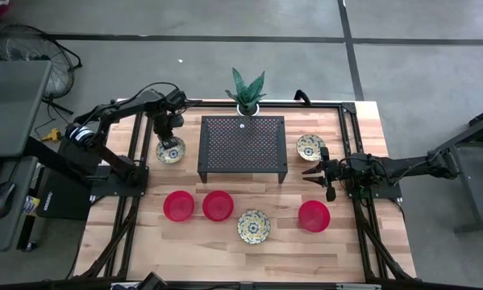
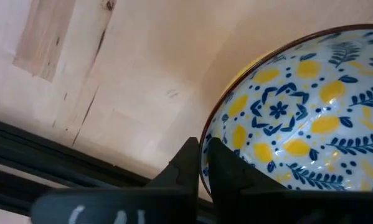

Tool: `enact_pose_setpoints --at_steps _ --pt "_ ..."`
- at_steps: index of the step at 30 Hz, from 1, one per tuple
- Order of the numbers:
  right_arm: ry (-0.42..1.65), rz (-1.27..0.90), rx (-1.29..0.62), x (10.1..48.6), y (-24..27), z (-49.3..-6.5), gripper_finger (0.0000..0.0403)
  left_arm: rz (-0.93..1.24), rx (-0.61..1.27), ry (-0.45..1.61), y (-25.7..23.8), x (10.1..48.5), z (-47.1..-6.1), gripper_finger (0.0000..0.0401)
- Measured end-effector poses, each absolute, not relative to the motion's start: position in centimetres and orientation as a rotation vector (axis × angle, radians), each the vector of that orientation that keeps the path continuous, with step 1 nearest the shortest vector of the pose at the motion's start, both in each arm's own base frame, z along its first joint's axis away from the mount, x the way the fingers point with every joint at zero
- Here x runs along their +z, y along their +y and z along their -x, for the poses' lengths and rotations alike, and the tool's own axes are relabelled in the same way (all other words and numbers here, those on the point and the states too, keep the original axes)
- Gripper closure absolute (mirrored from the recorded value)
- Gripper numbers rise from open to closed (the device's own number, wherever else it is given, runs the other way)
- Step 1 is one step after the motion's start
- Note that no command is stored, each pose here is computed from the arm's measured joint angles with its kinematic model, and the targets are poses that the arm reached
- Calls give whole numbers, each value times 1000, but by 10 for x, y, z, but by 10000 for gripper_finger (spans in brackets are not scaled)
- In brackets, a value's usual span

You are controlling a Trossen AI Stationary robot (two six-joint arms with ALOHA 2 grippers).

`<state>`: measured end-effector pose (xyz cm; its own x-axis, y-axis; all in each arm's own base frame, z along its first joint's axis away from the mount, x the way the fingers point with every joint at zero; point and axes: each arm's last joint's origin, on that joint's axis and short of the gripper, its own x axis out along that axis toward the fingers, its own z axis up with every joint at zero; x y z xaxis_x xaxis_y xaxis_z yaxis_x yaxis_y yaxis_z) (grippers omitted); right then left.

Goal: Pick & Place Mini bowls
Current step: Put the top left yellow bowl on the shelf

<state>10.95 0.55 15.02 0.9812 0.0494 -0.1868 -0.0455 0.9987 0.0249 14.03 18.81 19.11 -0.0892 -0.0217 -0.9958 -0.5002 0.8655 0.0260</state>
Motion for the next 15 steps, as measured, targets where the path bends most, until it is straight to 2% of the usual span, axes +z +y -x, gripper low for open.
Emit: enact_pose_setpoints --at_steps 15 --pt "188 -21 48 150 6 -110 329 428 264 1667 182 201 -138 400"
